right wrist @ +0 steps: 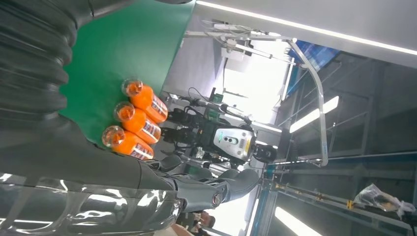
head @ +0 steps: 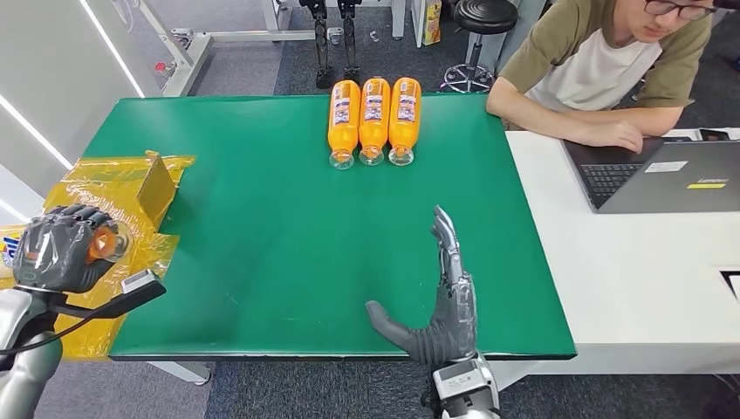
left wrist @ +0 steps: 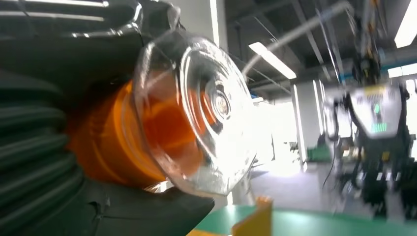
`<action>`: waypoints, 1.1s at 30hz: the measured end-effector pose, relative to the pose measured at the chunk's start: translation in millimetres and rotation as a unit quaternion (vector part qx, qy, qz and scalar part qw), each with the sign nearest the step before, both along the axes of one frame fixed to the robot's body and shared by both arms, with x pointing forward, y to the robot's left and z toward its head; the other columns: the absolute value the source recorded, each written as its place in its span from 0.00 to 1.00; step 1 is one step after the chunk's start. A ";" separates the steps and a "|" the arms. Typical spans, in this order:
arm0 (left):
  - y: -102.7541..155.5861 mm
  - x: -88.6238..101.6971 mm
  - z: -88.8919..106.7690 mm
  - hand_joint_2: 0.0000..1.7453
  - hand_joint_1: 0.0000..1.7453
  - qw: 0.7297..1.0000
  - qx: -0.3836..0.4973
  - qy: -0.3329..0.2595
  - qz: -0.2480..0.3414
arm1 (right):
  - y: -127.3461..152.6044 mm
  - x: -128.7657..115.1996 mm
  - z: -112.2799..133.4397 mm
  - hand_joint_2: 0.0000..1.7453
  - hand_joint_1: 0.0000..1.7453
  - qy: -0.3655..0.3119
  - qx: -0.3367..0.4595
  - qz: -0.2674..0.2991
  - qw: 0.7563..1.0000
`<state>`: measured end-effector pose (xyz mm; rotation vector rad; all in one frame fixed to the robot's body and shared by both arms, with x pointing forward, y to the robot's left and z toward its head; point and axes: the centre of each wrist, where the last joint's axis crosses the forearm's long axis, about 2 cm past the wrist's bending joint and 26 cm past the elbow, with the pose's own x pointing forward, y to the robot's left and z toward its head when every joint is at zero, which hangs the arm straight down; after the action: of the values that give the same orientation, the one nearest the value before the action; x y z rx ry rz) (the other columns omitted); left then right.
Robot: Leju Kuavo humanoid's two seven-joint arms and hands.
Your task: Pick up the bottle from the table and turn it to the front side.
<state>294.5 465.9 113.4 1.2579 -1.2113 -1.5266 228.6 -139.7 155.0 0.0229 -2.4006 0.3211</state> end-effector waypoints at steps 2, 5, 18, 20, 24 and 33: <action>8.8 6.3 -3.5 1.00 1.00 0.999 0.022 0.033 -0.019 | -0.1 3.7 3.3 1.00 0.00 -0.003 0.006 0.000 1.000; 17.0 16.2 -11.0 1.00 1.00 0.993 0.036 0.092 -0.057 | -0.3 8.0 7.5 1.00 0.00 -0.006 0.011 -0.001 1.000; -7.5 30.0 -50.1 1.00 1.00 0.973 0.049 0.199 -0.104 | -0.4 13.0 20.0 1.00 0.00 -0.027 0.005 -0.008 1.000; -17.1 33.0 -53.8 1.00 1.00 0.973 0.046 0.201 -0.107 | -0.4 12.5 22.5 1.00 0.00 -0.031 0.003 -0.010 0.999; -33.3 36.2 -59.9 1.00 0.36 0.973 0.038 0.198 -0.110 | -0.4 11.6 26.5 1.00 0.00 -0.034 0.001 -0.009 0.999; -55.3 37.7 -66.8 1.00 0.01 0.978 0.015 0.173 -0.118 | -0.3 10.1 30.1 1.00 0.00 -0.041 -0.004 -0.008 0.999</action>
<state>332.2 410.7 46.6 0.8388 -1.1369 -1.8515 238.7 -140.0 185.1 -0.0119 -2.4786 0.3296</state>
